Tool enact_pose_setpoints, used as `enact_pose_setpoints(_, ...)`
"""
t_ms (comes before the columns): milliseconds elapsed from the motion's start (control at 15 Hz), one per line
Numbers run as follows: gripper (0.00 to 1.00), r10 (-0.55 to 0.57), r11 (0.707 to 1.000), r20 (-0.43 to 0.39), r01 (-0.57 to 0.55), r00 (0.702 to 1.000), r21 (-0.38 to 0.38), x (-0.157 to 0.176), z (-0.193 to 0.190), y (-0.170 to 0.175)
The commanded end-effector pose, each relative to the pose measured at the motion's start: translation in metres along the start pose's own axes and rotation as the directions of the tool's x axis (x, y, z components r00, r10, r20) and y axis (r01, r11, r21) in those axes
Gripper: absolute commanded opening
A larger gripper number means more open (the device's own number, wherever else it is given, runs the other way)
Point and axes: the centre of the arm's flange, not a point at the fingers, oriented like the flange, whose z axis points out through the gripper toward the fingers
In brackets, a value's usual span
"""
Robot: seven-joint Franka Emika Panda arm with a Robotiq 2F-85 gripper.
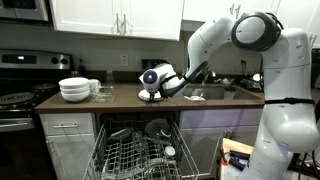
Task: Put the plate in the dishwasher
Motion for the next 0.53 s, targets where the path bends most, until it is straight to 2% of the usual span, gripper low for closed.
enact_pose_setpoints(0,0.74,-0.003,1.000,-0.006,0.003,1.000,-0.009,0.0050,0.0082,-0.0007)
enact_pose_setpoints(67,0.78,-0.003,1.000,-0.006,0.003,1.000,-0.008,0.0050,0.0082,-0.0007)
enact_pose_setpoints(133,0.74,-0.004,1.000,-0.006,0.004,1.000,-0.008,0.0052,0.0080,-0.0012)
enact_pose_setpoints(200,0.75,-0.005,1.000,-0.005,0.005,1.000,-0.007,0.0052,0.0083,-0.0020)
enact_pose_setpoints(267,0.72,-0.007,1.000,-0.006,0.007,1.000,-0.006,0.0048,0.0088,-0.0030)
enact_pose_setpoints(333,0.51,-0.008,1.000,-0.006,0.008,1.000,-0.006,0.0049,0.0085,-0.0031)
enact_pose_setpoints(400,0.50,-0.008,1.000,-0.007,0.008,1.000,-0.006,0.0048,0.0082,-0.0029)
enact_pose_setpoints(467,0.43,-0.008,1.000,-0.007,0.008,1.000,-0.005,0.0048,0.0081,-0.0036)
